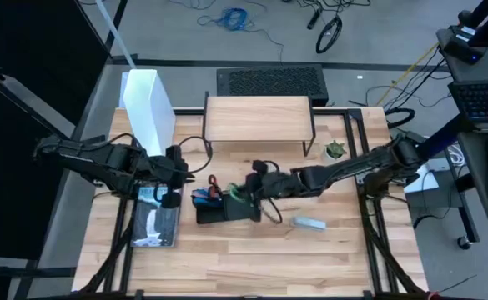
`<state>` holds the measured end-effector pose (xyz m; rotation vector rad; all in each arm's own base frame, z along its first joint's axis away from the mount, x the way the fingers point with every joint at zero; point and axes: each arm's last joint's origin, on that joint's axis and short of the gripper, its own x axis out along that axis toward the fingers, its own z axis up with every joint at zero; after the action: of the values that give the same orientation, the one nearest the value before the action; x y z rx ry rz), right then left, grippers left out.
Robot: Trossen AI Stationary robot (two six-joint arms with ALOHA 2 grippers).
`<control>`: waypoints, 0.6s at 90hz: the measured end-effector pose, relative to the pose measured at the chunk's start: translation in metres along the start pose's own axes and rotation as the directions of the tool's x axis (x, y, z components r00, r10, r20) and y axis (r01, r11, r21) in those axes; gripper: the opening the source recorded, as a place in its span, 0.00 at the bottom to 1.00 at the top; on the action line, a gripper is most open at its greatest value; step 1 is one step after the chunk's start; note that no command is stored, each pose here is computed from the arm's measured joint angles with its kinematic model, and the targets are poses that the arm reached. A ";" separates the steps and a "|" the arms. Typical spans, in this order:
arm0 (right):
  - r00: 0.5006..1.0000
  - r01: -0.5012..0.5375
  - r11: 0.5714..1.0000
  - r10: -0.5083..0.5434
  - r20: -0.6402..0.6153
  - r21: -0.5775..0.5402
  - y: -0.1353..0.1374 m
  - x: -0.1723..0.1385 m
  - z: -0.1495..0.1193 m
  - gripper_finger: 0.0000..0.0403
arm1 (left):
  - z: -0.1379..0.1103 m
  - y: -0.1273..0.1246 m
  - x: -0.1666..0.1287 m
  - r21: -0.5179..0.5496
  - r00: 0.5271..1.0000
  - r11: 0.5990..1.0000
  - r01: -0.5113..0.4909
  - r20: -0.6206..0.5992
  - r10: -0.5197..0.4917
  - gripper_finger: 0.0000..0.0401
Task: Stock shelves
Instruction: Put the green scissors into the desk organizer
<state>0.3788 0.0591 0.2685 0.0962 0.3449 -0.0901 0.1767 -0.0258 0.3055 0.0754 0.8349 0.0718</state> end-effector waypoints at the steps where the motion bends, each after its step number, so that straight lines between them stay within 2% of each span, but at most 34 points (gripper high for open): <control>1: 1.000 0.001 1.000 -0.001 0.018 -0.003 -0.001 0.001 0.001 0.02 | 0.000 0.000 0.000 0.000 1.000 1.000 0.000 0.000 0.000 0.09; 15: 0.962 -0.018 1.000 0.021 0.274 -0.012 -0.014 0.016 0.019 0.02 | 0.000 0.000 0.000 0.000 1.000 1.000 0.000 -0.001 0.000 0.09; 25: 0.917 -0.067 0.998 0.058 0.394 0.007 -0.021 0.030 0.018 0.02 | 0.000 0.000 0.000 0.000 1.000 1.000 0.000 -0.003 0.000 0.09; 54: 0.826 -0.156 0.984 0.080 0.558 0.091 -0.018 0.064 -0.013 0.02 | -0.002 0.002 -0.007 -0.004 1.000 1.000 0.002 0.016 -0.002 0.09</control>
<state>0.4331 0.0378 0.2331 0.2181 -0.2532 -0.0143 0.1705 -0.0247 0.3091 0.0718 0.8184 0.0712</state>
